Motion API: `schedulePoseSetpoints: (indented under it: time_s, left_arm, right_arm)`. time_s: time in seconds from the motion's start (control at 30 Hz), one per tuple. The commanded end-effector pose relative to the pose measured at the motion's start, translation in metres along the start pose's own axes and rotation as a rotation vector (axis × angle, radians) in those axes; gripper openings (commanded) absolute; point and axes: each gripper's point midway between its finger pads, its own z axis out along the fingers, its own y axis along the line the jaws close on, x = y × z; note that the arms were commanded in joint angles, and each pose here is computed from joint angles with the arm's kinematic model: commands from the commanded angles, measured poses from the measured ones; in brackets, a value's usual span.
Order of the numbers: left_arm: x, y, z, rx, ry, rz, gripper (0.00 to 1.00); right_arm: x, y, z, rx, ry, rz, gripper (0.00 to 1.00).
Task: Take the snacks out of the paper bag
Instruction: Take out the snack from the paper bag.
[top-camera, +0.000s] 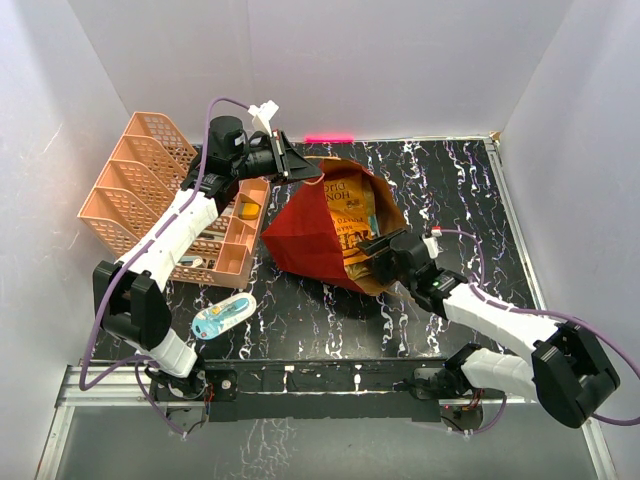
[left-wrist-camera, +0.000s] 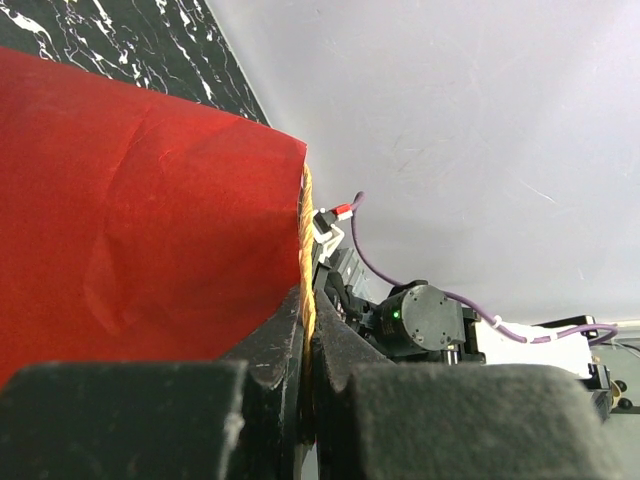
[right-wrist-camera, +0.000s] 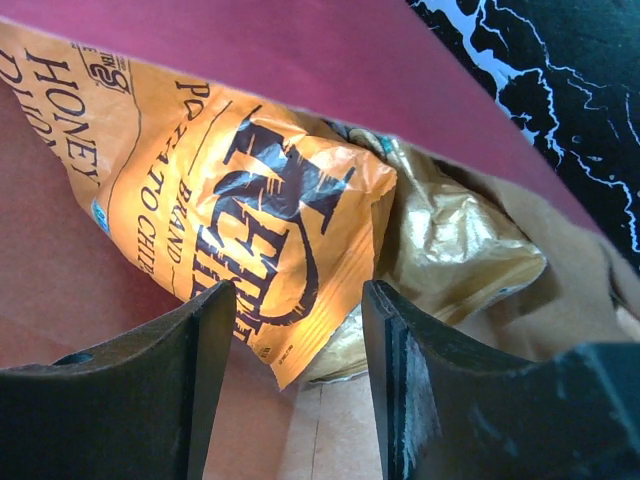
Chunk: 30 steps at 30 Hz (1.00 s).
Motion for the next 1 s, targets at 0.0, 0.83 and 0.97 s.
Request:
schedulePoseSetpoints:
  time_s: [0.0,0.83,0.97]
  left_arm:
    - [-0.007,-0.022,-0.012,0.032,-0.017,0.044,0.00]
    - [-0.012,-0.019,-0.011,0.005,-0.019,0.041,0.00]
    - [-0.013,-0.018,-0.011,0.002,-0.019,0.039,0.00]
  right_arm:
    - [-0.005,0.007,0.002,-0.050,-0.035,0.060,0.56]
    - [-0.023,0.028,0.029,-0.112,-0.157,0.124,0.57]
    - [-0.021,0.037,0.032,-0.150,-0.150,0.111,0.52]
